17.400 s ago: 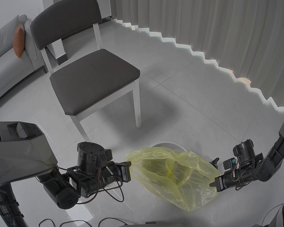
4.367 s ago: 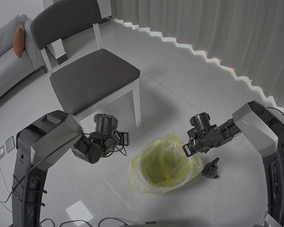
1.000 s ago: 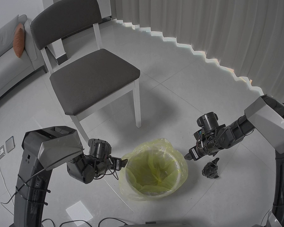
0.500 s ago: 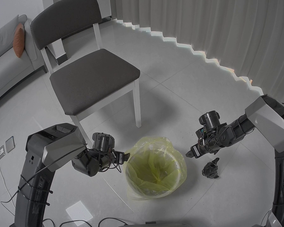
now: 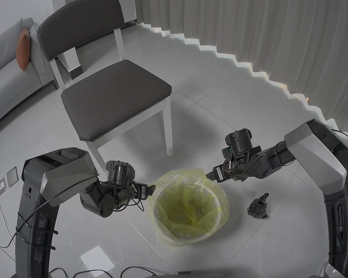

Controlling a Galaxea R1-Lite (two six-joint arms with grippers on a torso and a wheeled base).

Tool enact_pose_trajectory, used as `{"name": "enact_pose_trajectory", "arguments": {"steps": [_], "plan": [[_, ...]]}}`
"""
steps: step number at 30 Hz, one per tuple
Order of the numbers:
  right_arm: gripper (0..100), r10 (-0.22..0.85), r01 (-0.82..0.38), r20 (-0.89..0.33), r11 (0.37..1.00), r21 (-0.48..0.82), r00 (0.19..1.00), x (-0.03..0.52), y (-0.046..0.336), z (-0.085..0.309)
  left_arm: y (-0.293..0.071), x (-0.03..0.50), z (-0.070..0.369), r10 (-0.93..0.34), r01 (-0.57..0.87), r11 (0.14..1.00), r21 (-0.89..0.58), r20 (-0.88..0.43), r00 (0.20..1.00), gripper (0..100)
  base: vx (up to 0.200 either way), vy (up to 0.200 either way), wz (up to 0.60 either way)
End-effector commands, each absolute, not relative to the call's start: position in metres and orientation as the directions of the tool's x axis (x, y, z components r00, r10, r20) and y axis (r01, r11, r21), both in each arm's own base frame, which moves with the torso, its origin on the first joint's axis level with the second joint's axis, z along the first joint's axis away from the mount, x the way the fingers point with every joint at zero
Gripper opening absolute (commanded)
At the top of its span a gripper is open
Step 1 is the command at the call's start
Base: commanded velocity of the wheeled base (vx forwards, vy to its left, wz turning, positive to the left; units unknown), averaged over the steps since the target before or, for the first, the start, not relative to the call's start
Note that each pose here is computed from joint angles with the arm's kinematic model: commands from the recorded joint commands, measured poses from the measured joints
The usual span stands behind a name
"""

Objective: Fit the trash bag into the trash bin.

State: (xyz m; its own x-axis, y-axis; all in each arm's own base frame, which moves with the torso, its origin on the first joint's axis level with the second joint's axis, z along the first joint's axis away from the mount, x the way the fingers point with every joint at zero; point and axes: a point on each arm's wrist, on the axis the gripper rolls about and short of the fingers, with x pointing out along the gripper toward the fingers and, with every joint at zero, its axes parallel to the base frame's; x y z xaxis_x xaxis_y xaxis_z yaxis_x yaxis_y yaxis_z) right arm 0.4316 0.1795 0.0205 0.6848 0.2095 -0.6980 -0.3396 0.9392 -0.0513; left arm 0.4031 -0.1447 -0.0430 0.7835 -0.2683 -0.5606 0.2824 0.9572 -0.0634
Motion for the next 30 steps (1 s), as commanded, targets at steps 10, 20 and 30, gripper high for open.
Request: {"name": "enact_pose_trajectory", "arguments": {"steps": [10,20,30], "plan": [[100,0.203,-0.333,-0.706,0.942,-0.049,0.679,0.457,0.196,-0.034,-0.144,0.389,-0.028,-0.282,0.29,0.955,-0.069,-0.527,0.802,100,0.0,0.0,0.0],[100,0.19,-0.299,-0.704,0.954,-0.033,0.684,0.466,0.192,-0.045,-0.141,0.39,-0.043,-0.267,0.282,0.958,-0.061,-0.553,0.789,100,0.0,0.0,0.0],[100,0.199,-0.312,-0.701,0.95,-0.034,0.685,0.459,0.199,-0.033,-0.144,0.399,-0.059,-0.258,0.284,0.958,-0.046,-0.573,0.778,100,0.0,0.0,0.0]]}}
